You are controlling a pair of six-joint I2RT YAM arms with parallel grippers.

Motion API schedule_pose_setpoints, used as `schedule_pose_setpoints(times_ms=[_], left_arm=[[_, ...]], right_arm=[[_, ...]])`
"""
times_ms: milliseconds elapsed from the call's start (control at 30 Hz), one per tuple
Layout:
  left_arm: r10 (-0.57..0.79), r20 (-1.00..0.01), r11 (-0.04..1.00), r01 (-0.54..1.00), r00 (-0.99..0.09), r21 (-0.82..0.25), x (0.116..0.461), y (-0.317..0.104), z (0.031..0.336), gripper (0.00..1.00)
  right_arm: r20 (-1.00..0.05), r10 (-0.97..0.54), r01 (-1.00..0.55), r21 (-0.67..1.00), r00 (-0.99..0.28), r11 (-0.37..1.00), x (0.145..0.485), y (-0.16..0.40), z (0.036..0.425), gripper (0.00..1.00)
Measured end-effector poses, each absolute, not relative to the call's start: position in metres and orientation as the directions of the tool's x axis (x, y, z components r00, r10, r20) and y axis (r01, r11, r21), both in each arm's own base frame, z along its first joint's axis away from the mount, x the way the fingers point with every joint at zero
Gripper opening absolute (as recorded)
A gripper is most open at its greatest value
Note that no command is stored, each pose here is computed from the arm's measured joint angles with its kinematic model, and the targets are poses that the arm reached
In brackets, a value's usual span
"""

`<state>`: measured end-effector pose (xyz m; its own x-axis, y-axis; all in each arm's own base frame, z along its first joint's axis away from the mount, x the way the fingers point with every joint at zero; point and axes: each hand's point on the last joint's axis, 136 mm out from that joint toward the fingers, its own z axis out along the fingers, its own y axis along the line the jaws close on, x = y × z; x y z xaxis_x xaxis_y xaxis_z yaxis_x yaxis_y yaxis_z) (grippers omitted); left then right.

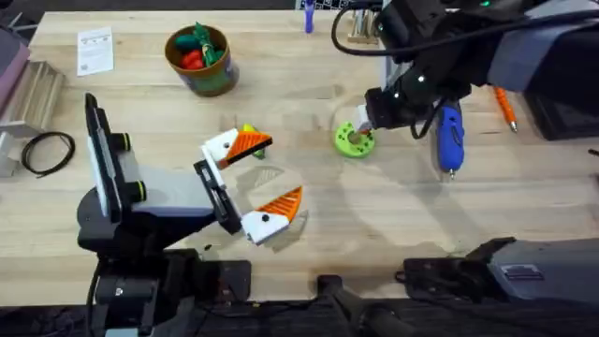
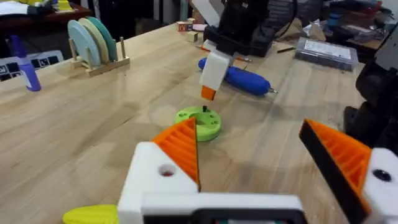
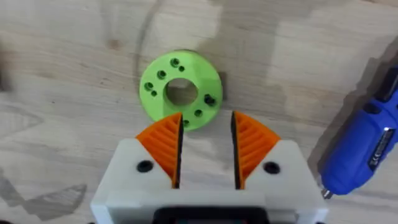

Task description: Pick up the gripper from the table and insert it into the empty holder that is missing its gripper. Then pick up a screw, insert it into the mounting hole, and use the screwdriver to tighten it. Finally, clean up the table by picking up the vegetable and placing it into the bucket.

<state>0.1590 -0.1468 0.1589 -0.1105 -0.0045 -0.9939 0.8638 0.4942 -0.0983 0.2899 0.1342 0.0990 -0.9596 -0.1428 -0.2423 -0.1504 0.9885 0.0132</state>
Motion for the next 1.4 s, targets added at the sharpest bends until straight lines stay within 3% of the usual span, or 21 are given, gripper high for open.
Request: schedule_pose_setpoints(times_ms=[433,1400], left_arm=[[-0.004,-0.994,0.494,0.864,-0.111,-0.098,0.159,-0.147,0.159,0.984],[-0.005,-0.994,0.494,0.864,-0.111,-0.099,0.159,-0.147,0.159,0.986]], right_arm=[[-0.198,-0.133,-0.132,-0.019,-0.971,0.991,0.295,0.133,0.074,0.382],[-0.183,-0.125,-0.123,-0.022,-0.975,0.992,0.298,0.135,0.064,0.252]])
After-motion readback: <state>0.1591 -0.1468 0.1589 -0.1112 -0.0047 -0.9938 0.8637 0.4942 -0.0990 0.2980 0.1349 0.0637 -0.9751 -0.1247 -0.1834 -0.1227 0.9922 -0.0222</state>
